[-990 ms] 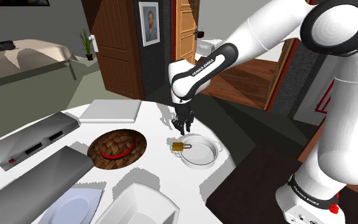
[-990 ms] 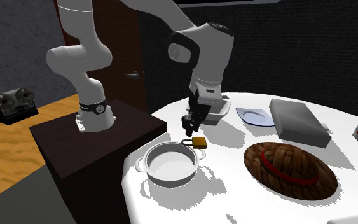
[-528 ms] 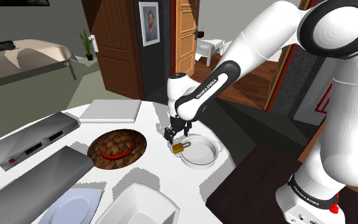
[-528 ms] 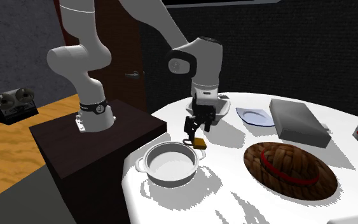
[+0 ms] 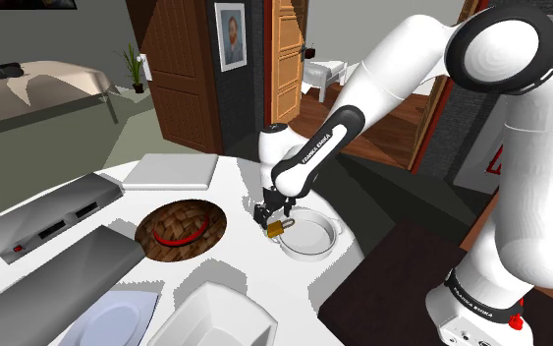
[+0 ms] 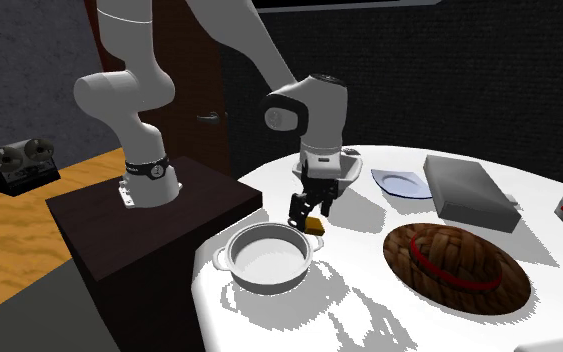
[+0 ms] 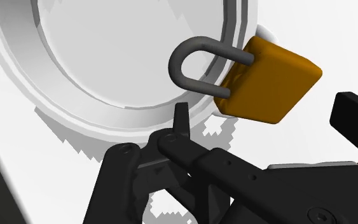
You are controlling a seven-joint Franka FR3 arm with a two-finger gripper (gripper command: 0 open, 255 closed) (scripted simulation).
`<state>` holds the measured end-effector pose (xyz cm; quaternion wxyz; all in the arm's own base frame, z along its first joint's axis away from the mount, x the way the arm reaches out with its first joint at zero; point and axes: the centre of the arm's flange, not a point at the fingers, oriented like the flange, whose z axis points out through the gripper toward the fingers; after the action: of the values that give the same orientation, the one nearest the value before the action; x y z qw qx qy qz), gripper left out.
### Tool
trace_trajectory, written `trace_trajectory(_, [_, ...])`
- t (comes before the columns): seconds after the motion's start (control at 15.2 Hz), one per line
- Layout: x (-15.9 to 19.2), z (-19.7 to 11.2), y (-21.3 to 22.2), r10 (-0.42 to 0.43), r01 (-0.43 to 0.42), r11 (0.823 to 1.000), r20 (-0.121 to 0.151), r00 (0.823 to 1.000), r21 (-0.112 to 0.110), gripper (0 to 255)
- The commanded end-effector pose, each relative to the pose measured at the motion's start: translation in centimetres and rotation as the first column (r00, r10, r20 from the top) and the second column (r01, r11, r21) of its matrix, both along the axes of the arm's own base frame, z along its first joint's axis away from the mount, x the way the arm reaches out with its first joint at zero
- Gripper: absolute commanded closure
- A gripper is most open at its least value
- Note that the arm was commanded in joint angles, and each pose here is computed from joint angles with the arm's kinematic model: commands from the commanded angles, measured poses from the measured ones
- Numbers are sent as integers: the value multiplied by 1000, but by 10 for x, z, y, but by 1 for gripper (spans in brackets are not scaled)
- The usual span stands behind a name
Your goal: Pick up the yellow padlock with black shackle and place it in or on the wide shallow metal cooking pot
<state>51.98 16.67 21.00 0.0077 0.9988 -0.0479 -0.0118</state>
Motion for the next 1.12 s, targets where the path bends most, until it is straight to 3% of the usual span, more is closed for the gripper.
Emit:
trace_trajectory(0.0, [0,0,0,0,0,1000,0,1000,0,0])
trace_trajectory(0.2, [0,0,0,0,0,1000,0,1000,0,0])
trace_trajectory(0.26, [0,0,0,0,0,1000,0,1000,0,255])
trace_trajectory(0.86, [0,0,0,0,0,1000,0,1000,0,255])
trace_trajectory(1.06, [0,15,0,0,0,1000,0,1000,0,255])
